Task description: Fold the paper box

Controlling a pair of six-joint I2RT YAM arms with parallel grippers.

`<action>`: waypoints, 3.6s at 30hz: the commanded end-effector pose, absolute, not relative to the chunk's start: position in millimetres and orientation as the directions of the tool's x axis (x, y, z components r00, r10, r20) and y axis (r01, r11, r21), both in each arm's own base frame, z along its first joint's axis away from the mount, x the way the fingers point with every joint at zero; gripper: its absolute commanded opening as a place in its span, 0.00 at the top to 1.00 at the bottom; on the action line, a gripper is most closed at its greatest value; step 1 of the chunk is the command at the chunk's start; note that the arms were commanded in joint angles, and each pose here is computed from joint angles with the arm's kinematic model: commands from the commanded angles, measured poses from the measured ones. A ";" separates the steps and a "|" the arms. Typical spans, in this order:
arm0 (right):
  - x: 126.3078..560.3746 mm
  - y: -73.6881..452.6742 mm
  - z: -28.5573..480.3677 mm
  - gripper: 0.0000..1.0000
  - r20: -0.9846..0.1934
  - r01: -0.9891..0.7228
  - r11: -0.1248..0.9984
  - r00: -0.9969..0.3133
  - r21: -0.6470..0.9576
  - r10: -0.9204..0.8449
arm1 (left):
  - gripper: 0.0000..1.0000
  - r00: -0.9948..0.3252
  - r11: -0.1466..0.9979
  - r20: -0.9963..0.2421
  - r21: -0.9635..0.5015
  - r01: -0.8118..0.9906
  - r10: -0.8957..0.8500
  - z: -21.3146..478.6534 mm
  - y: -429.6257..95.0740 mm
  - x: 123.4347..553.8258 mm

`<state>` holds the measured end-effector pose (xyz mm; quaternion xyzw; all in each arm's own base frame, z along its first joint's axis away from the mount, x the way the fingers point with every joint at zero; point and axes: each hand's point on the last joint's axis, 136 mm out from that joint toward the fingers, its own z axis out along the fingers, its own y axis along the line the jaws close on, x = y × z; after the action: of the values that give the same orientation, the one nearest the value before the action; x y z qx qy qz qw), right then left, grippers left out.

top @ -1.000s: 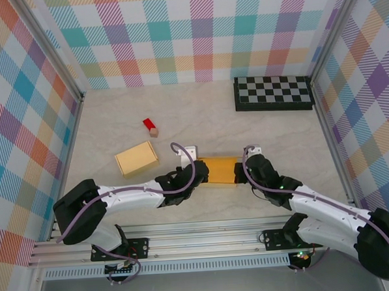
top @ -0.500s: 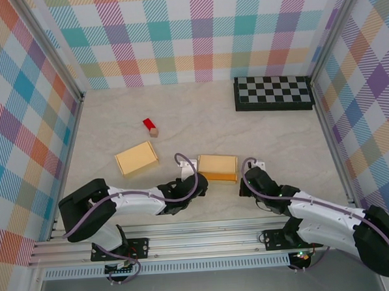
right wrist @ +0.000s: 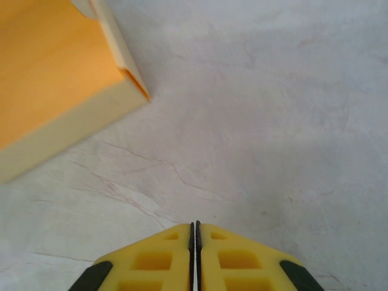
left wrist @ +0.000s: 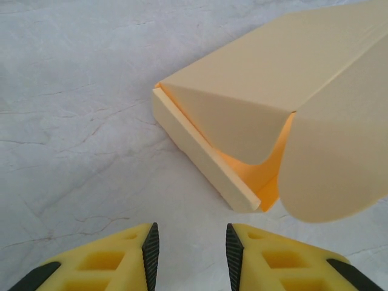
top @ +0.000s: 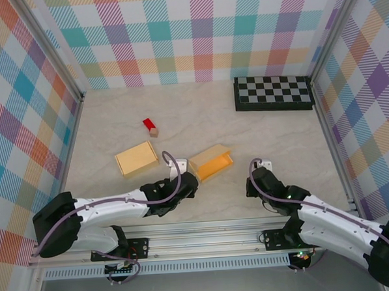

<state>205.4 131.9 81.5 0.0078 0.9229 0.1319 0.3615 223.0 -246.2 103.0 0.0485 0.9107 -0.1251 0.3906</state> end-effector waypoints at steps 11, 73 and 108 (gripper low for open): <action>244.2 181.2 215.0 0.77 -0.805 -0.361 0.925 -0.580 0.117 -0.125 | 0.66 -0.572 0.942 -0.818 -0.235 0.239 -0.059 240.3 -228.3 226.2; 366.0 238.5 95.4 0.69 -0.523 -0.331 0.916 -0.835 0.227 -0.173 | 0.70 -0.813 0.956 -0.583 -0.226 0.187 0.021 110.3 -299.6 355.2; 299.3 208.1 77.4 0.71 -0.317 -0.084 0.917 -0.947 0.390 0.048 | 0.77 -0.863 0.957 -0.505 -0.250 0.150 0.003 90.9 -311.6 327.0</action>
<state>298.9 211.7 89.6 -0.0274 0.9635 0.2105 0.1630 344.4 -316.5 127.9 0.0491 0.9399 -0.1567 0.2994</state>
